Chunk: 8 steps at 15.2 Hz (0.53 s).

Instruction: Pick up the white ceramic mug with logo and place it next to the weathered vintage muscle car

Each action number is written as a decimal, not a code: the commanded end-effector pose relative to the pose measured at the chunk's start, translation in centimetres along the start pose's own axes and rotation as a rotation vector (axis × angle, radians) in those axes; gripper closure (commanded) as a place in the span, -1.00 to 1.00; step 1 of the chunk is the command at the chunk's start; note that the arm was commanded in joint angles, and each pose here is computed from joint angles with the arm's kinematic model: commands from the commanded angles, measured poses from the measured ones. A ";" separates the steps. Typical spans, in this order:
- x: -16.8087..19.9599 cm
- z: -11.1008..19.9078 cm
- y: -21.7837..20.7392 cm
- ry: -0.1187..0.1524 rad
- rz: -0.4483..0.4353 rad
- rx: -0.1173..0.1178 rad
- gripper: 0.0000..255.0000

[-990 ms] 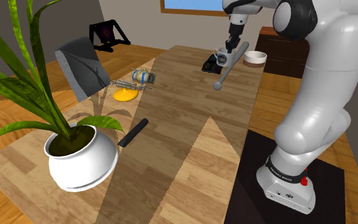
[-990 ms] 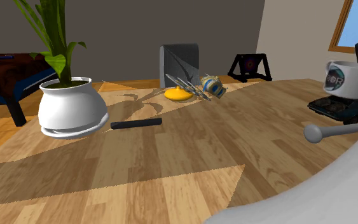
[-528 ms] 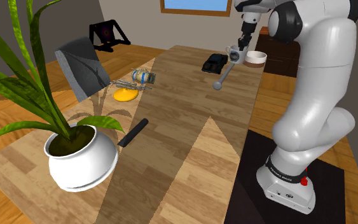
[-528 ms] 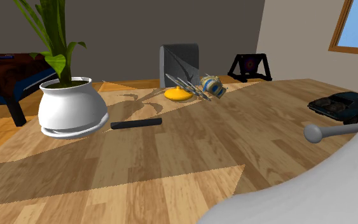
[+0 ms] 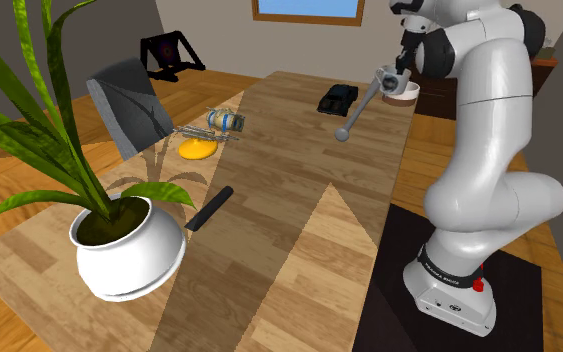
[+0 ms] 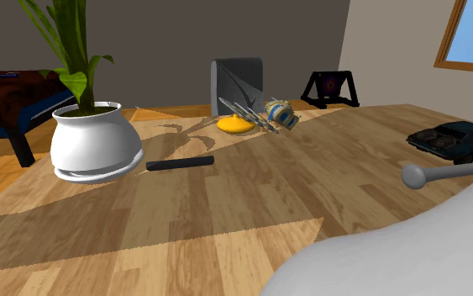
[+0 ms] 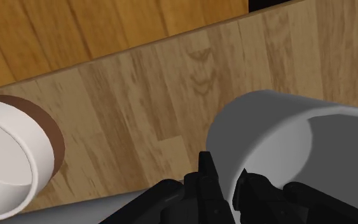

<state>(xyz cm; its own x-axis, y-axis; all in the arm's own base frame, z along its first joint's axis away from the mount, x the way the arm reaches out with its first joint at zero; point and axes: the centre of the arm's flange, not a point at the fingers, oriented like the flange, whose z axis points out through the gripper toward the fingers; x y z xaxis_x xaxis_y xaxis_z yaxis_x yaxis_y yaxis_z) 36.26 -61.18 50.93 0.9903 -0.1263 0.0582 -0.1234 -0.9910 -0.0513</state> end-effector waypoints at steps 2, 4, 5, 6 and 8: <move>-1.1 0.6 2.6 0.000 -0.002 0.001 1.00; -1.2 1.6 2.7 0.000 -0.002 0.001 1.00; -1.2 2.2 2.7 0.000 -0.002 0.001 1.00; -1.2 2.7 2.7 0.000 -0.002 0.001 1.00; -1.3 3.7 2.8 0.000 -0.002 0.001 1.00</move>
<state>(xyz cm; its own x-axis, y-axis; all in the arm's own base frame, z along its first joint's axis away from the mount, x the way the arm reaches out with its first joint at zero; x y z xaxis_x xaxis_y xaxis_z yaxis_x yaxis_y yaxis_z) 34.99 -63.57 47.51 0.9905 -0.1247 0.0579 -0.1217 -0.9912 -0.0529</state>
